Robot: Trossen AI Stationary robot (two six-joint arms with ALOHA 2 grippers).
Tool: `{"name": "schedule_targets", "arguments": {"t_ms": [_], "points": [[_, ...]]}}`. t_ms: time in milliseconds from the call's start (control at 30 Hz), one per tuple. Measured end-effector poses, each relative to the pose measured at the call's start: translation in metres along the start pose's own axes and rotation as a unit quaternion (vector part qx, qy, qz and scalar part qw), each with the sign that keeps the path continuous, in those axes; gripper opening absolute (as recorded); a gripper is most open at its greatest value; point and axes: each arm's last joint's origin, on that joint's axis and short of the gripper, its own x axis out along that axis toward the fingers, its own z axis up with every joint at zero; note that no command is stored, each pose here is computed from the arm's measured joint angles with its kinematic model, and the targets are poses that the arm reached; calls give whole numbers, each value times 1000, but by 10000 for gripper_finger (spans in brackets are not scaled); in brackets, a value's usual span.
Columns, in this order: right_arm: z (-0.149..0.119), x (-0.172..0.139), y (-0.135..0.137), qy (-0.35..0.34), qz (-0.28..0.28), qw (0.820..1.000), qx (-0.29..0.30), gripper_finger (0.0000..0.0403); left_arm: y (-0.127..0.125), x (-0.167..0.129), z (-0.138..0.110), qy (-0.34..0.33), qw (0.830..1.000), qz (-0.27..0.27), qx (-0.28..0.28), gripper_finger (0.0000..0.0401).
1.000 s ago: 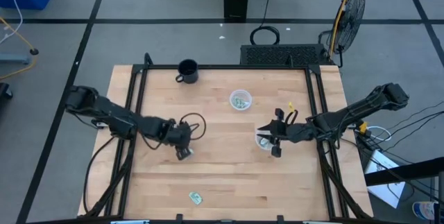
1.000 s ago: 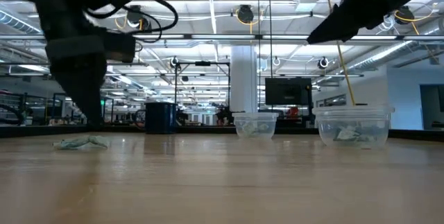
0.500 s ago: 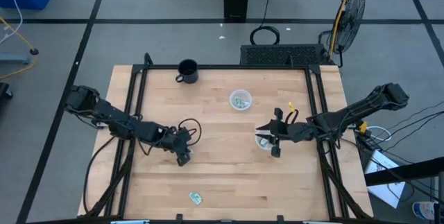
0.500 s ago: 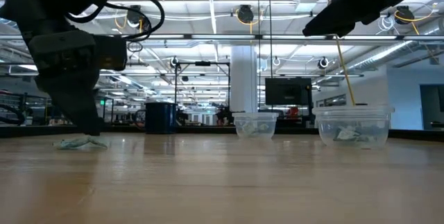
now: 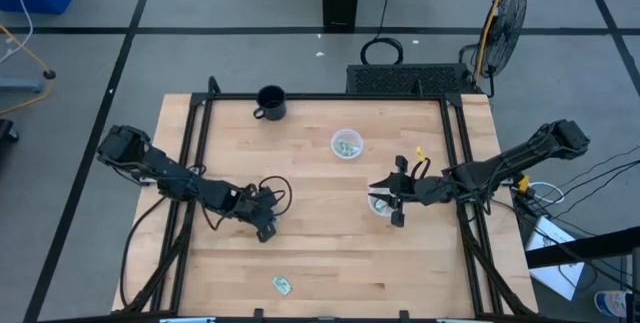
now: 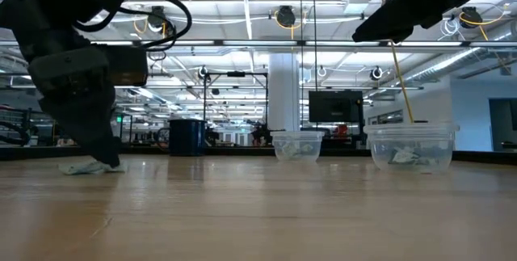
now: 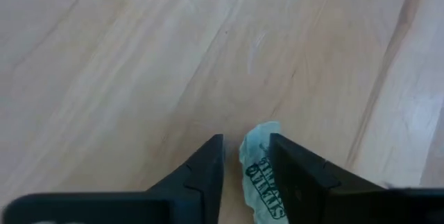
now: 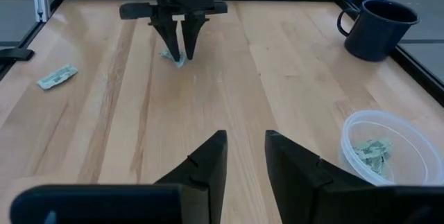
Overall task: Pick and place items into bin
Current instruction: Put the stevia packet into the top transparent bin
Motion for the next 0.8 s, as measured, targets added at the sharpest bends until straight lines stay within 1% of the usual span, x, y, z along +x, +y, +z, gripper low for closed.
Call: {"name": "schedule_targets", "arguments": {"t_ms": [67,200,267,333,367,433,467,500,567,600,633,700,733,800], "points": [[0,0,0,0,0,1000,0,91,1,0,0,-3,1000,4,5,93],[0,0,0,0,0,1000,0,91,2,-2,5,-24,1000,9,7,18],[0,0,0,-1,0,1000,0,91,2,-5,16,-55,998,15,-2,9],[2,0,0,-8,1,1000,-3,91,-2,-8,37,-101,995,7,12,10],[3,0,0,-14,1,1000,-5,91,-4,-11,49,-126,992,0,30,8],[7,1,-1,-32,1,1000,0,91,-8,-20,78,-190,979,-12,71,5],[9,1,-1,-39,1,999,3,91,-9,-26,95,-231,969,-9,86,5],[10,1,-1,-46,2,999,6,91,-8,-32,111,-277,957,1,87,5],[12,1,-1,-55,3,998,11,91,-2,-47,142,-355,932,31,72,5],[12,1,-1,-57,3,998,12,91,4,-54,157,-380,921,42,77,4],[12,1,-1,-57,3,998,12,91,10,-60,169,-396,913,49,81,4],[12,1,-1,-57,3,998,11,91,23,-58,191,-408,909,44,70,4],[13,1,-1,-58,3,998,8,91,29,-53,200,-405,911,40,61,4],[14,0,-1,-64,3,998,1,91,40,-31,210,-373,925,39,58,4]]}}
